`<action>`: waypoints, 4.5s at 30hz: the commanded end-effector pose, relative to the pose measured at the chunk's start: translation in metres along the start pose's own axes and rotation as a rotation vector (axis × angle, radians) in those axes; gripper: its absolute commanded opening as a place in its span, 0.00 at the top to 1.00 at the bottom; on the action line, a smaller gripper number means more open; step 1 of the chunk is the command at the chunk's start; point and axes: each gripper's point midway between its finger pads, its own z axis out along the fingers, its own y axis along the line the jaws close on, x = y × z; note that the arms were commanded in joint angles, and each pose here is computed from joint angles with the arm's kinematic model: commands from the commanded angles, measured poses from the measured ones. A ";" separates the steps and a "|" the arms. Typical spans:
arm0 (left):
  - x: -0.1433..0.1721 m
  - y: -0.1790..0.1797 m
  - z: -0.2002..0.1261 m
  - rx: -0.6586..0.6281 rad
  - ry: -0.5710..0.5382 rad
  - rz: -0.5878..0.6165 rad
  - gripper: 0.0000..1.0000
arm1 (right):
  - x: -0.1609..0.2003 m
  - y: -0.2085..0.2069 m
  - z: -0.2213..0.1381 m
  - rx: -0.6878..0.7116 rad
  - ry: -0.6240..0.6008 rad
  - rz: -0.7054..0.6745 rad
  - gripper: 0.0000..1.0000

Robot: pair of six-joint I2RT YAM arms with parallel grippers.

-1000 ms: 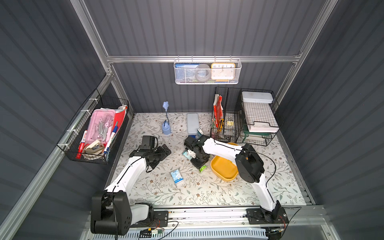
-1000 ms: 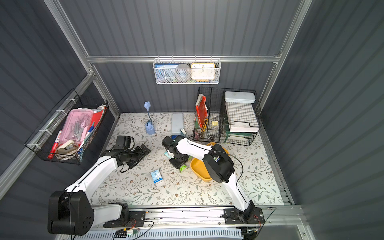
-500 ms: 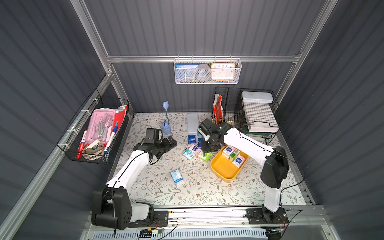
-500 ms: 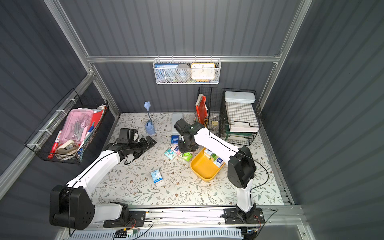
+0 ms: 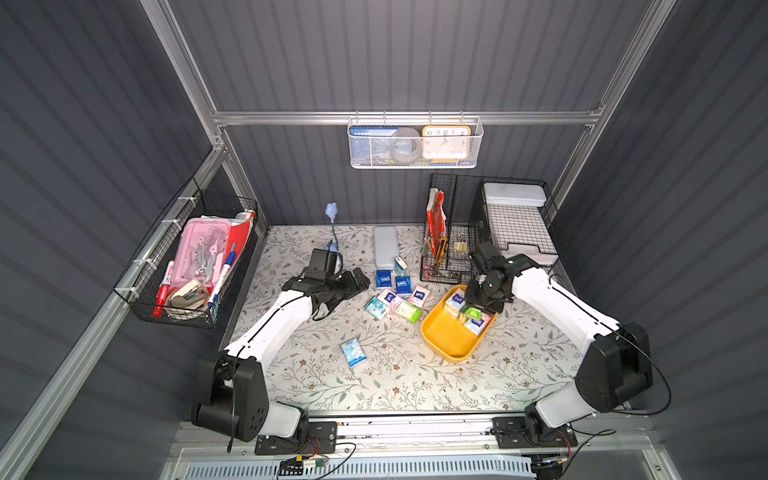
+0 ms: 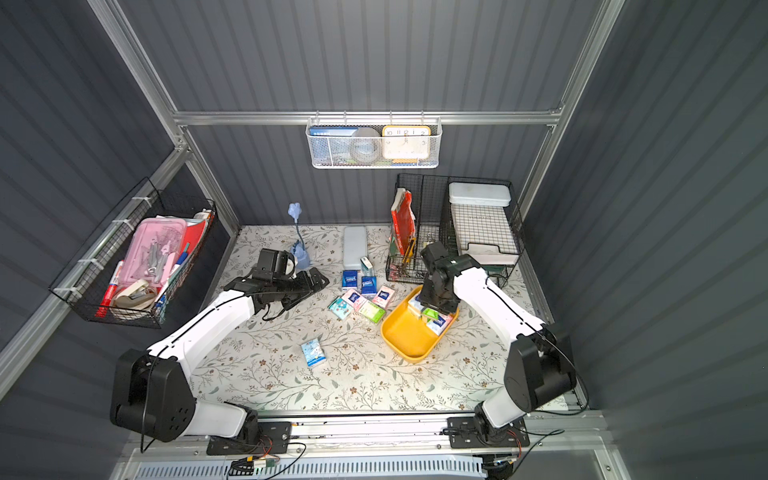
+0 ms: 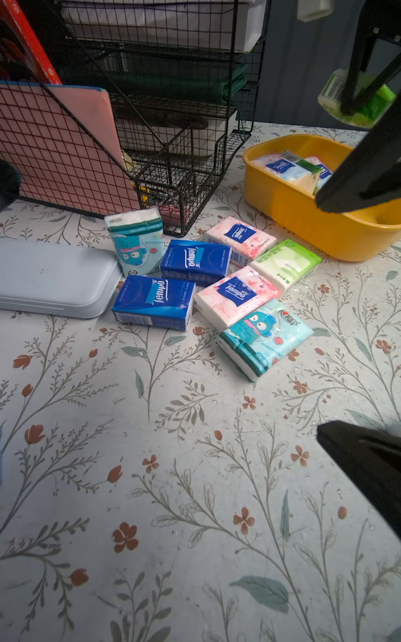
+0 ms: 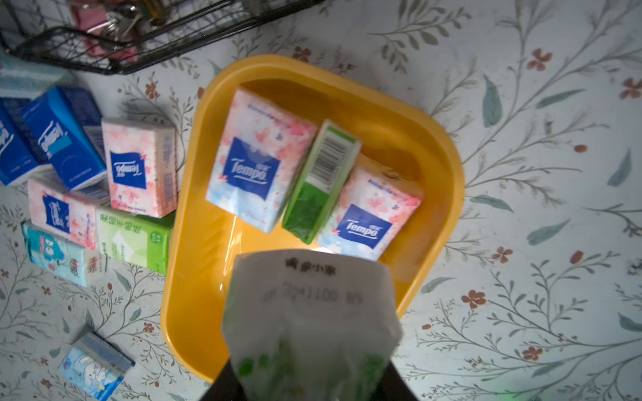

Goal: Put the pocket tissues into the storage box
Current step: Place the pocket tissues in the storage box, then pick up the pocket tissues from the center of the board.

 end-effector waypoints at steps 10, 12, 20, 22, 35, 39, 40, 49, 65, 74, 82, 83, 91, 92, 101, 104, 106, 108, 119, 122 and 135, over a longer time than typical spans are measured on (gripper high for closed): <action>0.002 -0.005 -0.002 -0.014 0.006 0.048 0.01 | -0.015 -0.022 0.031 -0.011 0.020 0.210 0.62; 0.003 -0.005 -0.002 -0.018 0.007 0.049 0.01 | -0.014 -0.021 0.035 -0.011 0.031 0.215 0.62; 0.006 -0.002 0.000 -0.024 0.013 0.045 0.01 | -0.004 -0.026 0.054 0.009 0.071 0.235 0.62; 0.006 -0.002 -0.001 -0.023 0.013 0.046 0.01 | -0.003 -0.027 0.055 0.010 0.070 0.235 0.61; 0.006 -0.001 -0.002 -0.033 0.008 0.042 0.01 | -0.009 -0.032 0.039 0.037 0.033 0.217 0.37; 0.005 0.000 -0.004 -0.036 0.003 0.043 0.01 | -0.016 -0.034 0.026 0.042 -0.009 0.206 0.30; 0.005 0.000 -0.004 -0.038 0.001 0.043 0.01 | -0.017 -0.034 0.023 0.037 -0.020 0.202 0.30; 0.012 0.007 -0.005 -0.053 0.011 0.015 0.01 | -0.019 0.008 -0.010 -0.060 -0.063 0.008 0.34; 0.026 0.054 -0.033 -0.257 -0.049 -0.119 0.01 | 0.093 0.182 0.009 -0.224 0.004 -0.565 0.33; 0.100 0.095 -0.031 -0.321 0.121 -0.196 0.01 | 0.086 0.202 0.014 -0.216 -0.052 -0.558 0.33; 0.121 0.100 -0.025 -0.328 0.176 -0.245 0.05 | 0.048 0.153 0.022 -0.121 -0.068 -0.446 0.33; 0.123 0.099 -0.023 -0.333 0.192 -0.238 0.06 | 0.045 0.144 0.023 -0.116 -0.064 -0.423 0.33; 0.151 0.082 0.009 -0.367 0.317 -0.136 0.10 | 0.013 0.072 0.012 -0.135 -0.102 -0.224 0.33; 0.152 0.082 0.011 -0.372 0.321 -0.136 0.10 | 0.010 0.066 0.010 -0.137 -0.109 -0.212 0.33; 0.160 0.091 0.037 -0.405 0.379 -0.084 0.20 | -0.002 0.042 -0.011 -0.134 -0.149 -0.180 0.33; 0.164 0.094 0.042 -0.412 0.401 -0.073 0.33 | -0.003 0.038 -0.012 -0.131 -0.155 -0.173 0.33; 0.164 0.093 0.043 -0.407 0.404 -0.067 0.48 | -0.003 0.036 -0.011 -0.128 -0.154 -0.166 0.33; 0.164 0.092 0.043 -0.403 0.403 -0.065 0.57 | -0.004 0.035 -0.010 -0.126 -0.153 -0.161 0.33; 0.124 0.068 0.020 -0.400 0.316 0.074 0.63 | -0.006 0.034 -0.007 -0.122 -0.147 -0.158 0.33; 0.091 0.040 0.011 -0.361 0.255 0.163 0.63 | -0.008 0.032 -0.008 -0.119 -0.150 -0.154 0.34; 0.022 -0.132 0.027 -0.090 0.192 0.570 0.65 | -0.026 -0.002 -0.017 -0.110 -0.155 -0.049 0.34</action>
